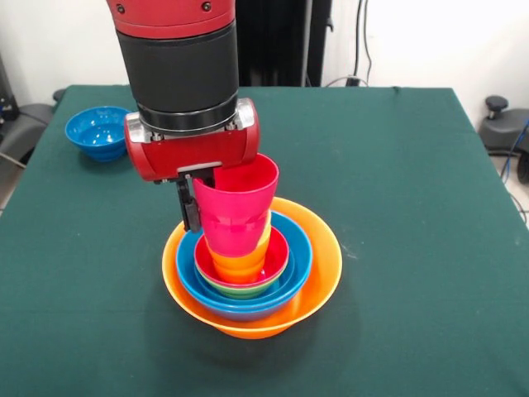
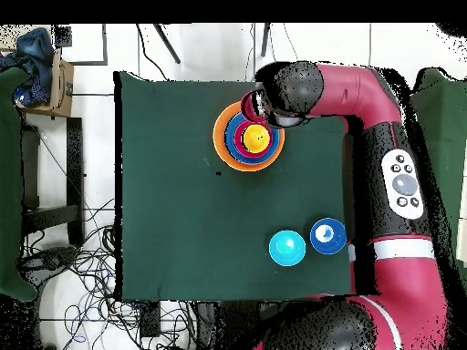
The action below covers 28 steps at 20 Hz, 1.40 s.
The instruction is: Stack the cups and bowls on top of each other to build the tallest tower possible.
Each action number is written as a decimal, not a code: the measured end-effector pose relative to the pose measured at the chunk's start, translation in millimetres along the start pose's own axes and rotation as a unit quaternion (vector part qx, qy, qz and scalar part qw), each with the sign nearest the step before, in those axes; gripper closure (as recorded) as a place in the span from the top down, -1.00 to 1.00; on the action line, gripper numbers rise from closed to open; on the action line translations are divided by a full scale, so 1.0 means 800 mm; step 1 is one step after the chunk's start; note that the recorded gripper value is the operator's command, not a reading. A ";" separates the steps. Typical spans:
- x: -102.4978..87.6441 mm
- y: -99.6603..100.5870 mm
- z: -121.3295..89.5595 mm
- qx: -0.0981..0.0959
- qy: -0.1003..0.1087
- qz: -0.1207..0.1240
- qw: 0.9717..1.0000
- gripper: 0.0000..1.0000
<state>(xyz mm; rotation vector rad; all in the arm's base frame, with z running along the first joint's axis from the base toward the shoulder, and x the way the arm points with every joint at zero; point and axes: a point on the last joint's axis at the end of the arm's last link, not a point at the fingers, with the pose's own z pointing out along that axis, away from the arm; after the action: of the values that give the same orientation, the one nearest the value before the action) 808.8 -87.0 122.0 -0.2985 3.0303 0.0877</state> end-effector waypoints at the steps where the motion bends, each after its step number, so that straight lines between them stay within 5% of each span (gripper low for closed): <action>1: -0.001 0.001 0.000 -0.001 -0.001 0.000 1.000 -1.00; 28: -0.015 0.017 -0.024 -0.021 -0.009 -0.003 1.000 -1.00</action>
<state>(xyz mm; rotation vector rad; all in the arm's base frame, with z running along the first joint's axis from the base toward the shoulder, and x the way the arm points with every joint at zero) 816.4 -72.8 142.8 -0.3075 3.0126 0.1531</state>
